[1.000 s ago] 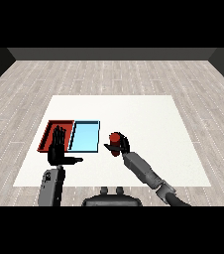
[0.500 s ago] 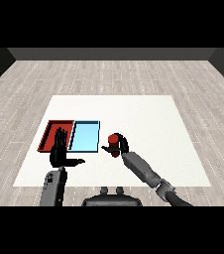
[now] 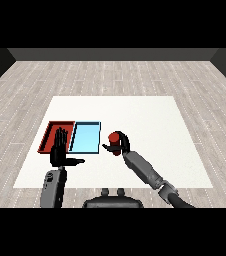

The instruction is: Pick the red can and put it in the red box

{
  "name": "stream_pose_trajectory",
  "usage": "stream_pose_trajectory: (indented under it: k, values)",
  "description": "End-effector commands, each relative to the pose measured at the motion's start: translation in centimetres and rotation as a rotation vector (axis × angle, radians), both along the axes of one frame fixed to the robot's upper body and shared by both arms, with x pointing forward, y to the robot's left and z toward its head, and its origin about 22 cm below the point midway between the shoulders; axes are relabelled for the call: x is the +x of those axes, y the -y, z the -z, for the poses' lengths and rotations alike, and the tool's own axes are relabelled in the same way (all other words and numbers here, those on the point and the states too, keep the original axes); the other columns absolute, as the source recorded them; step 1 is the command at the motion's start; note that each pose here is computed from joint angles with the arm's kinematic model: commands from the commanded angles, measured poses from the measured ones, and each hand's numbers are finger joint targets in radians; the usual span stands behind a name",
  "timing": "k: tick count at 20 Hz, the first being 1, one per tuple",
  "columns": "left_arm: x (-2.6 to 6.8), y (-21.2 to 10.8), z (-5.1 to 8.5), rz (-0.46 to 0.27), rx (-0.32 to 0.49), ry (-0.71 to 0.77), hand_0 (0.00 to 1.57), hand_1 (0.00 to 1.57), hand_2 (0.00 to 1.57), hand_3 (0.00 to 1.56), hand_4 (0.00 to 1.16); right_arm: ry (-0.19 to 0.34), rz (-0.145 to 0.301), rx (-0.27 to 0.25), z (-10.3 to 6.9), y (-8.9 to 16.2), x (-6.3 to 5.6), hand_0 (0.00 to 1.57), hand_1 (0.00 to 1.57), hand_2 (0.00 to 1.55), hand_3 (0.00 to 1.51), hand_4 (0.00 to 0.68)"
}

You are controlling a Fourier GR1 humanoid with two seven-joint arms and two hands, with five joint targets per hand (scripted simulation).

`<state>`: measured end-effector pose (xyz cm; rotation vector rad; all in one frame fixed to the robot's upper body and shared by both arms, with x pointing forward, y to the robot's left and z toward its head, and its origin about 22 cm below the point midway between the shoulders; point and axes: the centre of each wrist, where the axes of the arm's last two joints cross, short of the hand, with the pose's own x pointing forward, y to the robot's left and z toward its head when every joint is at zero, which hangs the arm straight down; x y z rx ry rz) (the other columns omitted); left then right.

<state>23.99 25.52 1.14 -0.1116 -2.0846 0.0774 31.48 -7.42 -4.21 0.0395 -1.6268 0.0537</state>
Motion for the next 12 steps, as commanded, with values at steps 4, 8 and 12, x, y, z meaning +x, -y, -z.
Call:
stream_pose_trajectory:
  k: [4, 8, 12]
  values:
    - [-1.10, 1.7, -1.1, 0.023, 0.007, 0.008, 0.00, 0.00, 0.00, 0.00, 0.00, 0.106, 0.018, 0.035, -2.1, 1.1, -2.2, 1.54, 1.54, 1.46, 1.38, 0.582]
    - [-0.47, 0.0, 0.8, -0.004, 0.031, -0.010, 0.00, 0.00, 0.00, 0.00, 0.00, 0.154, 0.016, 0.015, -3.8, 2.0, -2.2, 1.52, 1.52, 1.46, 1.38, 0.608]
    - [0.08, 2.8, -2.1, 0.110, 0.017, -0.001, 0.00, 0.00, 0.00, 0.00, 0.00, 0.307, 0.022, 0.082, -8.4, 2.7, -3.7, 1.51, 1.51, 1.47, 1.41, 0.641]
